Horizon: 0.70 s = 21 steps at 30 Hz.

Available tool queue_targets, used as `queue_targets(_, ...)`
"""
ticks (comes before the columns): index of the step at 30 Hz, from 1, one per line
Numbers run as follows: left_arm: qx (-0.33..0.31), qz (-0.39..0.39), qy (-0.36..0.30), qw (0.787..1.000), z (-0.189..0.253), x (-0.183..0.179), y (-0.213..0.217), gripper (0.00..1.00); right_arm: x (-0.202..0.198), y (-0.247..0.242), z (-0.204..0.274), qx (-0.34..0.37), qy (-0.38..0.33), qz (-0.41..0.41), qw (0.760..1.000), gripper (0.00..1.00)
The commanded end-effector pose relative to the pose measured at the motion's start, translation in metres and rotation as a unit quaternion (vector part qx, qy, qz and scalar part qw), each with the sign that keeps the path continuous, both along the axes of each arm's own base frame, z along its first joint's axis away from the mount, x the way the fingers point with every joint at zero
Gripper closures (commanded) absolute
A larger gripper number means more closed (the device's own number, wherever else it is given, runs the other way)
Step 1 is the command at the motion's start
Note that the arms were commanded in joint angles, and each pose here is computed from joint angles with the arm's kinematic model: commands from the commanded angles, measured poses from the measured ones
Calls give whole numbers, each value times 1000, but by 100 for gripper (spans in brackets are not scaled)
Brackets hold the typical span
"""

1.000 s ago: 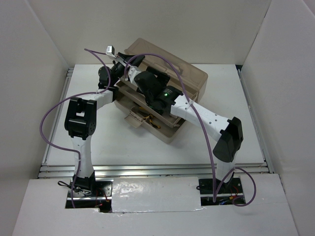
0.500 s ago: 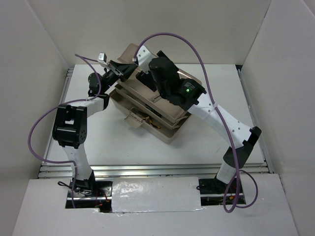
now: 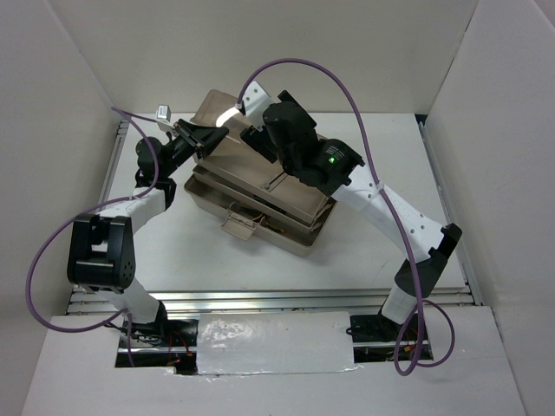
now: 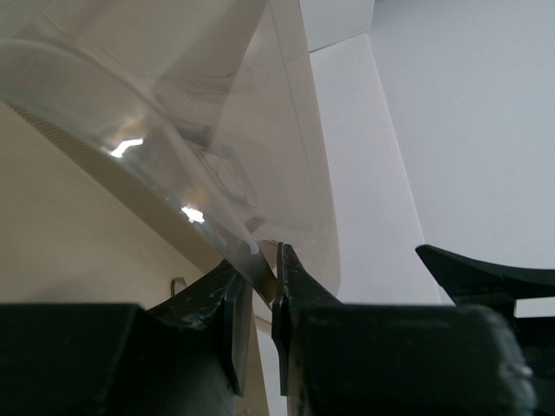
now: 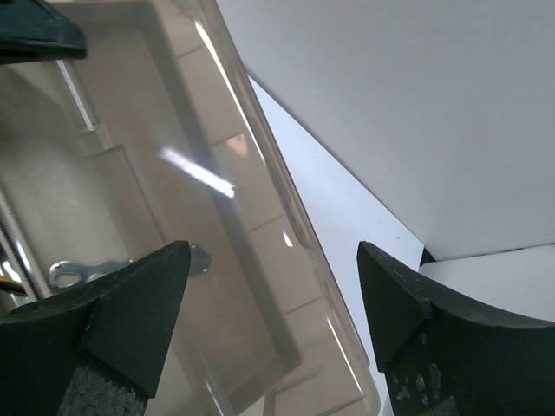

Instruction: Sort the tools into containers

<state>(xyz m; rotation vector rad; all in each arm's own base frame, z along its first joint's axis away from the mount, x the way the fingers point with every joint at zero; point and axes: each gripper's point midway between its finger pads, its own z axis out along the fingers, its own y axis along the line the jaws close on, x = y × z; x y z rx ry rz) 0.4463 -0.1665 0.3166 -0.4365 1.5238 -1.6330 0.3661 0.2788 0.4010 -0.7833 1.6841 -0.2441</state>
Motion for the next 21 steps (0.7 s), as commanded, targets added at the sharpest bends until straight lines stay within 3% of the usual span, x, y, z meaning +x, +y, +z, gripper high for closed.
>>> queue_targets(1, 65, -4, -150, 986, 56, -40, 2, 72, -3, -19, 17, 15, -14, -18, 1000, 15)
queue_targets(4, 82, -11, -129, 988, 42, -55, 3, 67, 0, -23, 13, 12, -10, -23, 1000, 14)
queue_targets(9, 119, -19, -112, 986, 27, -87, 3, 34, 1, -30, 14, 14, -10, -27, 999, 14)
queue_targets(12, 142, -43, -110, 983, 8, -114, 1, 33, 2, -35, 14, 15, -10, -32, 999, 14)
queue_targets(17, 200, -132, -128, 962, -26, -176, -3, 42, 4, -42, 15, 17, -9, -39, 999, 14)
queue_targets(19, 264, -135, -178, 938, -33, -192, 10, 44, 7, -46, 13, 16, -5, -43, 999, 14)
queue_targets(20, 278, -151, -147, 937, -39, -203, 15, 43, 8, -46, 11, 16, -3, -43, 999, 15)
queue_targets(21, 348, -143, -219, 901, -43, -209, 25, 44, 7, -48, 13, 19, -4, -42, 999, 15)
